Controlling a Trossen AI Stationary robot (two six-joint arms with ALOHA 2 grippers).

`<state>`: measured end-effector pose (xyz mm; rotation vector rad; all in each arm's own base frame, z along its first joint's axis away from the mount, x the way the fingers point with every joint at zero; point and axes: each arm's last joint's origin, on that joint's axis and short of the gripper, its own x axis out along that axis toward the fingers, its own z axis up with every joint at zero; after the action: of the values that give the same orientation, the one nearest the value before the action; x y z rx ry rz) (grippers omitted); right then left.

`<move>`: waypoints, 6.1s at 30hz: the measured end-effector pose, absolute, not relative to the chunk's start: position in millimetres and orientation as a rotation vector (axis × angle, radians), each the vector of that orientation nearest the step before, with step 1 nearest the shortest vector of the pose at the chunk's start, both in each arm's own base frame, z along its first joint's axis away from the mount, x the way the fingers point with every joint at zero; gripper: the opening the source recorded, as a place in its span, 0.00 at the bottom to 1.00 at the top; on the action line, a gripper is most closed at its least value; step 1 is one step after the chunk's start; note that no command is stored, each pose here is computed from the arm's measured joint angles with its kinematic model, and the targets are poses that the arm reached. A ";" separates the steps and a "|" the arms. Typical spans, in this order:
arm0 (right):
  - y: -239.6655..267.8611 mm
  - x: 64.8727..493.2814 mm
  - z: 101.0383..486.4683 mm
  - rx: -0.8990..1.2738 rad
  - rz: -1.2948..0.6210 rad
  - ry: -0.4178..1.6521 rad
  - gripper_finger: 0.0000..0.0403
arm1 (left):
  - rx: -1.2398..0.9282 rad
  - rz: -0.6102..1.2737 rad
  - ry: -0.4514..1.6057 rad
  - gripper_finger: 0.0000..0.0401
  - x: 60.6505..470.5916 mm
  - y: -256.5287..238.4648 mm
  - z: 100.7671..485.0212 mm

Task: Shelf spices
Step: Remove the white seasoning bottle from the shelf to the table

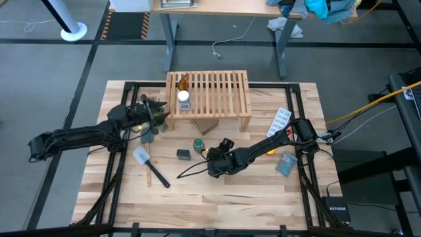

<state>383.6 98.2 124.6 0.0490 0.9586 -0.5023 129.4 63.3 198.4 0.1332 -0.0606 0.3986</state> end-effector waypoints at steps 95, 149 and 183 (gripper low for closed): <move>95.2 376.2 122.0 0.035 -0.585 0.995 0.75 | 0.050 0.313 0.223 0.44 178.1 96.2 245.9; 138.5 330.4 132.2 -0.052 -0.776 0.974 0.75 | -0.188 0.236 0.410 0.44 122.7 -7.7 125.2; 138.6 332.4 132.8 -0.057 -0.783 0.940 0.75 | -0.064 0.229 0.229 0.47 140.5 -21.5 136.8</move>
<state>332.4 138.6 132.8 -0.0566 0.9402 -0.7828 140.5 -21.5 136.8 -0.0643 0.2288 0.2294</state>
